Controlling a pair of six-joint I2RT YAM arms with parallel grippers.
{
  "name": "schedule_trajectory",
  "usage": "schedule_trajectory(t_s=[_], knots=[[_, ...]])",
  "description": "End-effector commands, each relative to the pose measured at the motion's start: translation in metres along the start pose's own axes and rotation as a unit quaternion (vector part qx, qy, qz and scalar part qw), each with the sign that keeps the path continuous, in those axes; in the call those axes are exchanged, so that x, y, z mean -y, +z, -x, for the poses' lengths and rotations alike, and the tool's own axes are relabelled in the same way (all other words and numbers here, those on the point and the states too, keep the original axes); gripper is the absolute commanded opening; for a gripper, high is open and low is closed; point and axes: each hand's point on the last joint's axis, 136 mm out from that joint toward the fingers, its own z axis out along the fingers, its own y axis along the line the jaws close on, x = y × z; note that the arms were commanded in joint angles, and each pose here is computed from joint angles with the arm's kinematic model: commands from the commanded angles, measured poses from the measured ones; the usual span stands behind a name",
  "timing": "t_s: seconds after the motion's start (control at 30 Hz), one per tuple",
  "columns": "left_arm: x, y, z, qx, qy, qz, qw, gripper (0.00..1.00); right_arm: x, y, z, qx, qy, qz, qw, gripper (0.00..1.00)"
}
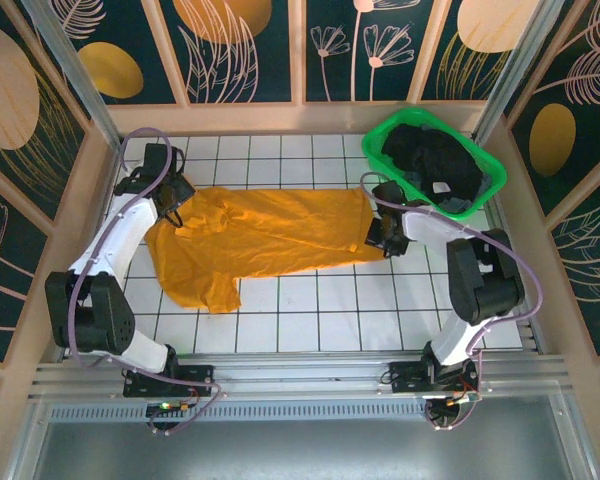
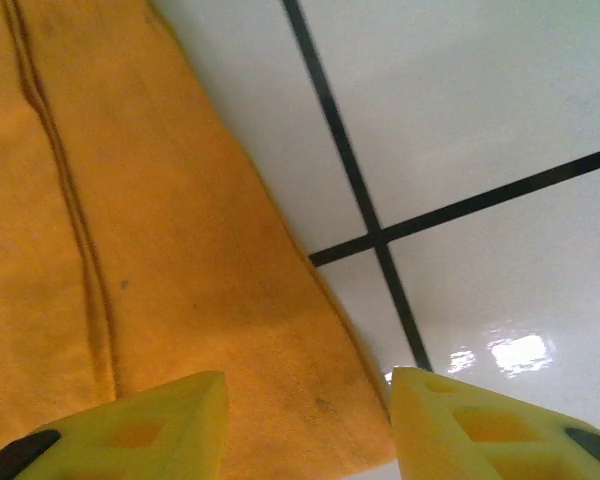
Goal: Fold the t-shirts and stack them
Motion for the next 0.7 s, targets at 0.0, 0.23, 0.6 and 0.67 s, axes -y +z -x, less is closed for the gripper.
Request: schedule_trajectory(t_s=[0.0, 0.23, 0.6, 0.67], knots=[[-0.008, -0.008, -0.006, -0.010, -0.011, 0.002, 1.000, 0.72, 0.007, 0.012, -0.012, -0.014, -0.021, -0.038, 0.999, 0.46], [-0.007, -0.017, -0.005, -0.009, -0.020, -0.009, 1.000, 0.70, 0.020, 0.015, -0.012, -0.011, -0.019, -0.083, 0.996, 0.45], [-0.002, -0.029, 0.000, -0.006, -0.025, -0.023, 0.999, 0.68, 0.020, -0.001, -0.014, -0.005, -0.018, -0.075, 0.997, 0.52], [-0.002, -0.031, 0.001, -0.006, -0.025, -0.025, 0.999, 0.67, 0.020, 0.000, -0.018, -0.010, -0.018, -0.070, 0.997, 0.52]])
